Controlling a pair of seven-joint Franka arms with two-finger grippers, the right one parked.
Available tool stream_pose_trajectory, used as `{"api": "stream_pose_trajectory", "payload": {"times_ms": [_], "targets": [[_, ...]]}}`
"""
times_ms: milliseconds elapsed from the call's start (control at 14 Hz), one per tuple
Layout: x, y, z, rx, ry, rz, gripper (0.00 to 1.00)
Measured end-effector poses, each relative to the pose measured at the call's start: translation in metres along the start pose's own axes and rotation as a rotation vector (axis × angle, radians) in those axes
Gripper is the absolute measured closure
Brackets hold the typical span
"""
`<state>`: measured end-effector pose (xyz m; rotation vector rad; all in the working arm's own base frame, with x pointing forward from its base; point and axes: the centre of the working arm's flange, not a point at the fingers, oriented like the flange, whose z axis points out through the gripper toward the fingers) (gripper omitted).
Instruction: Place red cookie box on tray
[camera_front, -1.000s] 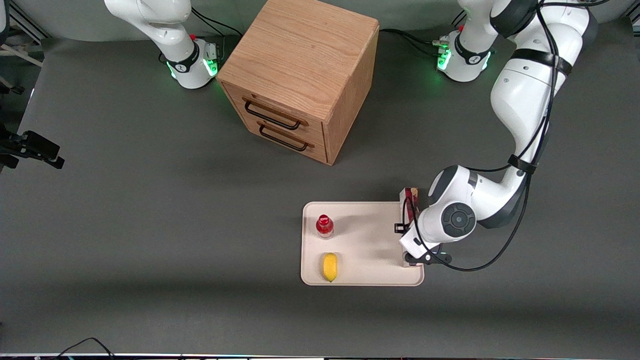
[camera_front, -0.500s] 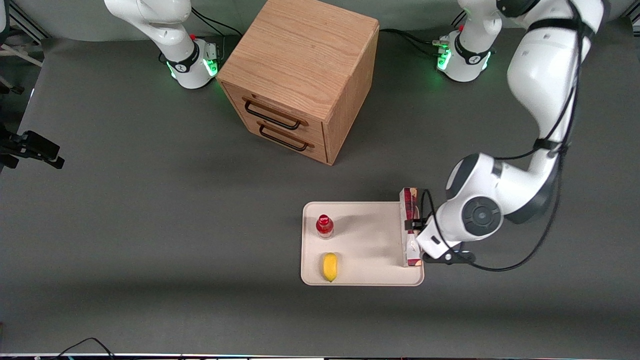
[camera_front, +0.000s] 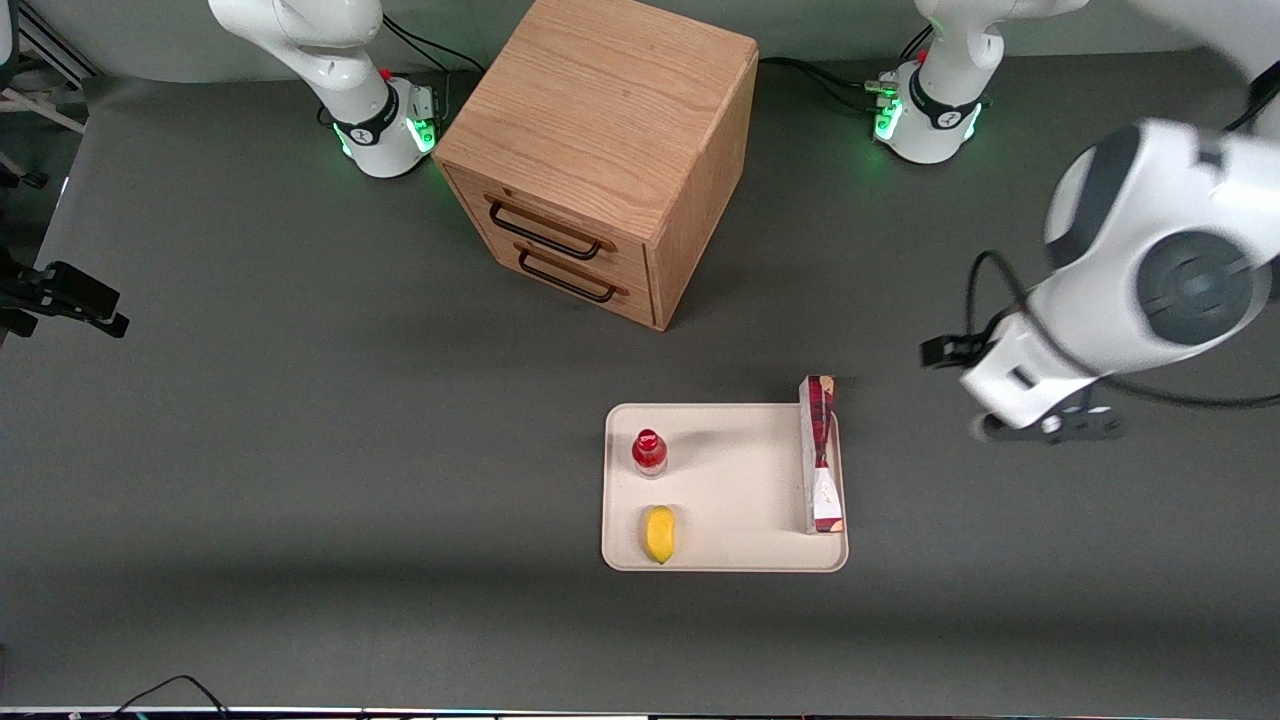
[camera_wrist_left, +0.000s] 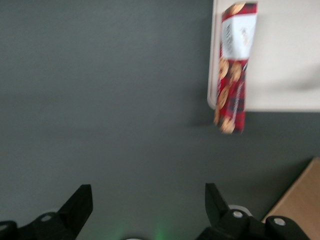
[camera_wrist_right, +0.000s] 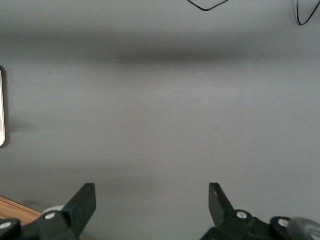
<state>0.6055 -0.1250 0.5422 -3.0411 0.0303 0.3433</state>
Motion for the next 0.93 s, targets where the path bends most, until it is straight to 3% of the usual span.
{"api": "stream_pose_trajectory", "payload": {"times_ms": [357,500,929], "targets": [[-0.11,-0.038,-0.048,0.032,0.019,0.03,0.0],[-0.151,-0.059,-0.039,0.009,0.019,0.046,0.0],[-0.16,-0.099,-0.033,-0.039,-0.008,0.027,0.0]]}}
